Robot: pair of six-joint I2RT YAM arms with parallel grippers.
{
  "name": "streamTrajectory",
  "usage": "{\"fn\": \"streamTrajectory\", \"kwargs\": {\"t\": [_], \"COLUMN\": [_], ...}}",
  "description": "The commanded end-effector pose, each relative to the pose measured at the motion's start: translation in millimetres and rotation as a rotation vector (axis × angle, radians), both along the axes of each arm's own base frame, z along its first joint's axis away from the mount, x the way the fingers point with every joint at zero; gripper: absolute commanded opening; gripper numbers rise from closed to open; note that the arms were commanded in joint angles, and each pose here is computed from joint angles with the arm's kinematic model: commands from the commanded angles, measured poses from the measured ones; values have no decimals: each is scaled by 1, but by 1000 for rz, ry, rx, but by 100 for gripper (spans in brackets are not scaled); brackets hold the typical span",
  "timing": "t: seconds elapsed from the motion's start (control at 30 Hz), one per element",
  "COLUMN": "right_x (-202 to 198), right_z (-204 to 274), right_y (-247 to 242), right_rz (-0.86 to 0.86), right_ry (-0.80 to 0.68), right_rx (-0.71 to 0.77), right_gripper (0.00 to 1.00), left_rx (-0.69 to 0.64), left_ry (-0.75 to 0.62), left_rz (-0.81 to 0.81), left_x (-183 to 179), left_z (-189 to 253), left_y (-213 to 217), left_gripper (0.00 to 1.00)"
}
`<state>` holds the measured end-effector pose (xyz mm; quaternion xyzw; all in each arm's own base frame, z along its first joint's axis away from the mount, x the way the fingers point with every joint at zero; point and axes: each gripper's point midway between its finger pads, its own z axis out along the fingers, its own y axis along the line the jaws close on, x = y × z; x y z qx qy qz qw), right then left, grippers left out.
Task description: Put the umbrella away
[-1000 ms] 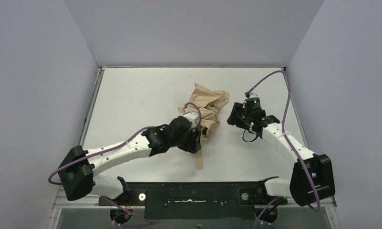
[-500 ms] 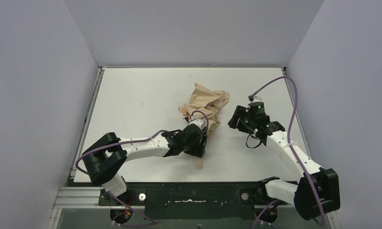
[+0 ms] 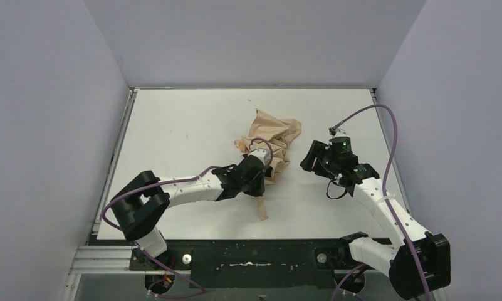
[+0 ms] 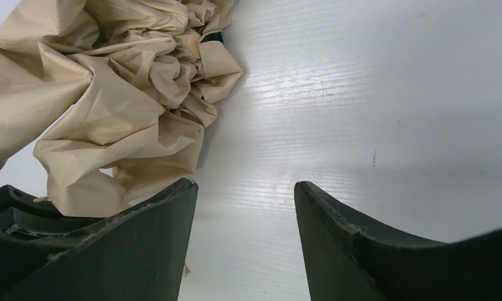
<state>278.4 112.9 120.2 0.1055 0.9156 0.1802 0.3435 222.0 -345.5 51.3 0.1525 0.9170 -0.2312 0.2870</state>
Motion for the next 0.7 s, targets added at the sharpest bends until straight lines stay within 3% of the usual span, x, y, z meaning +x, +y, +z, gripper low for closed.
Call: {"fn": "streamTrajectory", "kwargs": {"t": [0.0, 0.17, 0.37, 0.67], "right_x": [-1, -5, -6, -23], "right_z": [20, 28, 35, 43], "right_y": [3, 7, 15, 44], "right_rz": [16, 25, 58, 196], "right_ry": [-58, -78, -87, -88], "right_rx": [26, 56, 93, 161], "right_gripper": [60, 60, 61, 53], "left_rx": [-144, -188, -292, -233], "left_ry": [-93, -138, -97, 47], "left_rz": [-36, -85, -297, -448], "left_x": [10, -11, -59, -116], "left_z": [68, 117, 155, 120], "left_y": [-20, -6, -6, -9], "left_gripper": [0, 0, 0, 0]}}
